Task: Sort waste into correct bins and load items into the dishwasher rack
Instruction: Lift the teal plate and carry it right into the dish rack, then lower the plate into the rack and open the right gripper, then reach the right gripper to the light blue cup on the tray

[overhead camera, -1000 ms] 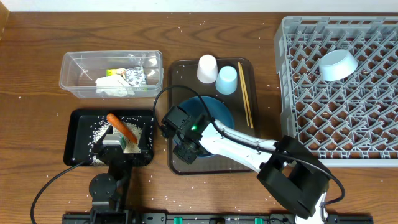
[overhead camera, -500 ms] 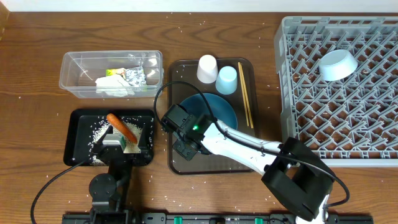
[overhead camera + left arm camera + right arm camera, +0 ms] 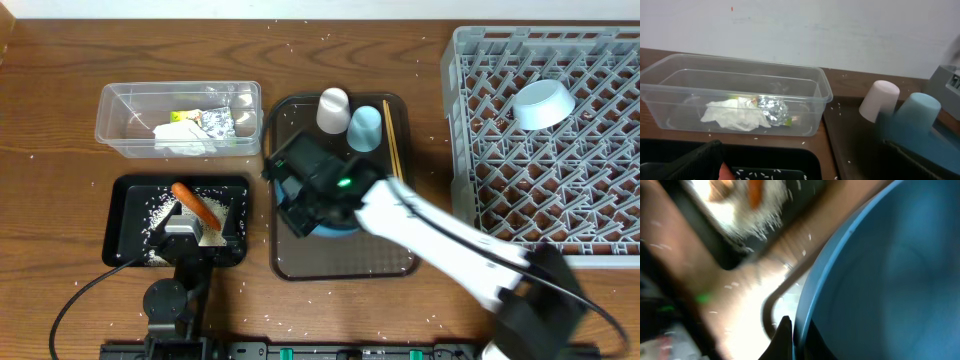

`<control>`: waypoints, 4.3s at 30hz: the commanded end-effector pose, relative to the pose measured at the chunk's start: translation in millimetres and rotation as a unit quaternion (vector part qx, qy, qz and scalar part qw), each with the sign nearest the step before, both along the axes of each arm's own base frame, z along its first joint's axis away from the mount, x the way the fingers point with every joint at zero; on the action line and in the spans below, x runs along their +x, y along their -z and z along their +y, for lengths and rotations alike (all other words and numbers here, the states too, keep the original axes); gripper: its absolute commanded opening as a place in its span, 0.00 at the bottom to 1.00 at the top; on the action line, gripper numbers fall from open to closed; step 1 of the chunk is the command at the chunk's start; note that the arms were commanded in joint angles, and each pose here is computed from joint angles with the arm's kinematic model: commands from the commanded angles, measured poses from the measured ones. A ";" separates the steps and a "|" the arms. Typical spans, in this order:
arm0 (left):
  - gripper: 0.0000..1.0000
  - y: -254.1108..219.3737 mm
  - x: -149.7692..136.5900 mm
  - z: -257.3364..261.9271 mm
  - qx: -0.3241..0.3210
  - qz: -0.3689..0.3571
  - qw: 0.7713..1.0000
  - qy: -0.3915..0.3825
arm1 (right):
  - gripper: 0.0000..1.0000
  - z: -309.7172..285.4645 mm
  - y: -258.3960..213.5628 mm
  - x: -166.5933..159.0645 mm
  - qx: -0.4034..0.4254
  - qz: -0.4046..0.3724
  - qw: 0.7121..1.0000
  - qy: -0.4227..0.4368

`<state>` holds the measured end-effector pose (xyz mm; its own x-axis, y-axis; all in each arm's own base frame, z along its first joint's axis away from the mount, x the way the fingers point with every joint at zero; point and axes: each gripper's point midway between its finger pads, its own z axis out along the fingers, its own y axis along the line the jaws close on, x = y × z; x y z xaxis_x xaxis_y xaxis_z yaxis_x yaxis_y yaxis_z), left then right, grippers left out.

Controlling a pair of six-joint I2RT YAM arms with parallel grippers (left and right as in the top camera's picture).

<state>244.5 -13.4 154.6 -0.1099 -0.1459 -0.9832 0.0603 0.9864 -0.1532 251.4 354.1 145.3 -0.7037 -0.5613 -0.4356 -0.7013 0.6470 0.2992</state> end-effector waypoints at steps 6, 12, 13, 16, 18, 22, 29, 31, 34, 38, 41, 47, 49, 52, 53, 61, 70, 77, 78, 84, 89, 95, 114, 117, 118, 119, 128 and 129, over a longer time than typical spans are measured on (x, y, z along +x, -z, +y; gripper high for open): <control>0.98 15.3 -0.8 -2.7 0.002 0.022 1.000 0.007 | 0.01 -76.8 -139.2 34.5 0.153 -0.065 0.983 0.080; 0.98 15.3 -0.8 -2.7 0.002 0.022 1.000 0.007 | 0.01 -171.0 -181.9 57.5 0.190 -0.103 0.961 0.173; 0.98 15.3 -0.8 -2.8 0.002 0.022 1.000 0.008 | 0.01 -184.4 -186.2 59.0 0.197 -0.106 0.958 0.180; 0.98 15.3 -0.8 -2.7 0.002 0.022 1.000 0.007 | 0.01 -225.5 -197.3 65.2 0.230 -0.109 0.945 0.204; 0.98 15.3 -0.8 -2.7 0.002 0.022 1.000 0.007 | 0.01 -250.1 -201.9 70.6 0.248 -0.115 0.936 0.220; 0.98 15.3 -0.8 -2.7 0.002 0.022 1.000 0.007 | 0.01 -298.1 -209.0 80.2 0.295 -0.121 0.916 0.245; 0.98 15.3 -0.8 -2.7 0.002 0.022 1.000 0.007 | 0.01 -342.3 -183.2 94.3 0.338 -0.077 0.896 0.278; 0.98 15.3 -0.8 -2.7 0.002 0.022 1.000 0.007 | 0.01 -348.8 -168.9 97.5 0.342 -0.056 0.894 0.284; 0.98 15.3 -0.8 -2.8 0.002 0.022 1.000 0.008 | 0.01 -353.6 -155.4 101.9 0.357 -0.026 0.888 0.290; 0.98 15.3 -0.8 -2.7 0.002 0.022 1.000 0.007 | 0.01 -363.2 -137.4 105.7 0.369 0.019 0.874 0.316; 0.98 15.3 -0.8 -2.7 0.002 0.022 1.000 0.007 | 0.01 -370.9 -126.5 104.5 0.374 0.049 0.862 0.338; 0.98 15.3 -0.8 -2.7 0.002 0.022 1.000 0.007 | 0.01 -395.0 -118.4 100.6 0.372 0.060 0.845 0.378; 0.98 15.3 -0.8 -2.7 0.002 0.022 1.000 0.007 | 0.01 -407.1 -112.8 97.0 0.360 0.063 0.840 0.401; 0.98 15.3 -0.8 -2.7 0.002 0.022 1.000 0.007 | 0.01 -421.1 -101.5 91.3 0.332 0.071 0.836 0.431; 0.98 15.3 -0.8 -2.7 0.002 0.022 1.000 0.007 | 0.01 -424.8 -98.3 89.5 0.324 0.074 0.835 0.439; 0.98 15.3 -0.8 -2.7 0.002 0.022 1.000 0.007 | 0.01 -431.0 -92.4 83.4 0.309 0.079 0.834 0.451; 0.98 15.3 -0.8 -2.7 0.002 0.022 1.000 0.007 | 0.01 -450.8 -76.5 76.8 0.263 0.093 0.822 0.496; 0.98 15.3 -0.8 -2.8 0.002 0.022 1.000 0.008 | 0.04 -492.2 -48.9 61.2 0.174 0.121 0.776 0.594; 0.98 15.3 -0.8 -2.7 0.002 0.022 1.000 0.007 | 0.08 -495.7 -46.4 59.7 0.165 0.123 0.771 0.602; 0.98 15.3 -0.8 -2.7 0.002 0.022 1.000 0.007 | 0.23 -503.3 -40.1 54.5 0.140 0.133 0.756 0.626; 0.98 15.3 -0.8 -2.7 0.002 0.022 1.000 0.007 | 0.32 -504.4 -42.5 52.4 0.135 0.131 0.751 0.633; 0.98 15.3 -0.8 -2.7 0.002 0.022 1.000 0.007 | 0.76 -513.7 -53.1 42.1 0.099 0.110 0.732 0.666; 0.98 15.3 -0.8 -2.7 0.002 0.022 1.000 0.007 | 0.88 -494.0 -152.2 5.1 0.072 -0.059 0.714 0.694; 0.98 15.3 -0.8 -2.7 0.002 0.022 1.000 0.007 | 0.88 -484.4 -159.6 4.1 0.074 -0.072 0.722 0.684; 0.98 15.3 -0.8 -2.8 0.002 0.022 1.000 0.008 | 0.88 -481.3 -160.2 5.1 0.073 -0.074 0.727 0.679; 0.98 15.3 -0.8 -2.7 0.002 0.022 1.000 0.007 | 0.88 -479.8 -160.0 5.8 0.072 -0.073 0.729 0.677; 0.98 15.3 -0.8 -2.7 0.002 0.022 1.000 0.007 | 0.87 -429.4 -151.0 24.5 0.075 -0.045 0.791 0.606; 0.98 15.3 -0.8 -2.7 0.002 0.022 1.000 0.007 | 0.87 -420.3 -150.9 26.8 0.075 -0.043 0.800 0.593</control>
<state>244.5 -13.4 154.5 -0.1103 -0.1459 -0.9831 0.0603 0.9864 -0.1532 272.3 -85.8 292.5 -0.6309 0.5852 -0.5094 0.4155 0.8093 0.4152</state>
